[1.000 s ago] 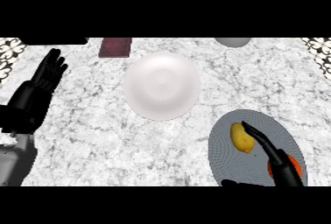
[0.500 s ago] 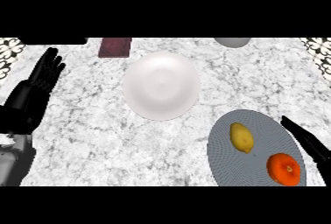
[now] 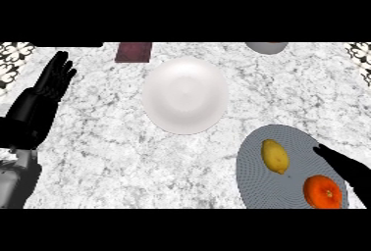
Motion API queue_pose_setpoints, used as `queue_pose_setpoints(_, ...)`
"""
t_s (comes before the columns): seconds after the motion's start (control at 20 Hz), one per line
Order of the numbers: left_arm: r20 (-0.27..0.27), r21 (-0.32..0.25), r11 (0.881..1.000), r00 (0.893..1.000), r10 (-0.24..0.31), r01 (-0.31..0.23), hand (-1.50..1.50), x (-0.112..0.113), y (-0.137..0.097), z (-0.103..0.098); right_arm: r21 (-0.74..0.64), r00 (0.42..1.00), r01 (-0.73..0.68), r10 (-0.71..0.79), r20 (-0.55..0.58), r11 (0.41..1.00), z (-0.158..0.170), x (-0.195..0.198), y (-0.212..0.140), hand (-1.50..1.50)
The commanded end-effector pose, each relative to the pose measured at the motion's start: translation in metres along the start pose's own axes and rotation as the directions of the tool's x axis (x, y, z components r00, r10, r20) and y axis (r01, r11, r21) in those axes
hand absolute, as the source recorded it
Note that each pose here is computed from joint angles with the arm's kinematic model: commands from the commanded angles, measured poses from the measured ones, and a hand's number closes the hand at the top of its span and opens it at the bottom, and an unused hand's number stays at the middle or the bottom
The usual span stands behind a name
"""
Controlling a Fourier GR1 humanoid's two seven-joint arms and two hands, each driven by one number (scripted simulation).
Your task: Pick the squash from the placemat and place it in the plate
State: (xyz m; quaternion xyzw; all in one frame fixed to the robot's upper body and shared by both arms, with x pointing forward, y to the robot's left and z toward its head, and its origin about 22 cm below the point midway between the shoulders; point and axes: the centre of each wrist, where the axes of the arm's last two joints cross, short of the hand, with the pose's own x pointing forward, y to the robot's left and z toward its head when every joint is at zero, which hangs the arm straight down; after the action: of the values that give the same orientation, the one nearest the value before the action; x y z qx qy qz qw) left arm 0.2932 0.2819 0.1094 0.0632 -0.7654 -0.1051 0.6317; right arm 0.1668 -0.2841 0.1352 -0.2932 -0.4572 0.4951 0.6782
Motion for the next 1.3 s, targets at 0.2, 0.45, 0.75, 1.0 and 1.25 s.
queue_pose_setpoints(0.2,-0.01,0.012,1.0,1.0,0.002,-0.002,0.0,-0.011,-0.003,0.003,0.068,0.991,-0.073,0.08,-0.104,0.995,-0.023,-0.005,0.012,-1.5)
queue_pose_setpoints(0.45,-0.009,0.008,1.0,1.0,0.015,-0.015,0.0,-0.001,0.0,-0.019,0.075,0.966,-0.149,0.161,-0.201,0.986,-0.035,0.01,0.037,-1.5)
queue_pose_setpoints(0.75,-0.012,-0.003,1.0,1.0,0.008,-0.008,0.0,-0.009,-0.006,-0.002,0.116,0.953,-0.131,0.158,-0.26,0.985,-0.062,-0.023,0.025,-1.5)
queue_pose_setpoints(1.0,-0.003,0.004,1.0,1.0,0.003,-0.003,0.0,-0.009,-0.001,0.017,0.146,0.957,-0.116,0.15,-0.246,0.982,-0.076,-0.027,0.039,-1.5)
queue_pose_setpoints(1.25,0.008,-0.003,1.0,1.0,0.006,-0.006,0.0,0.002,0.014,0.006,0.186,0.961,-0.108,0.15,-0.231,0.977,-0.083,-0.048,0.043,-1.5)
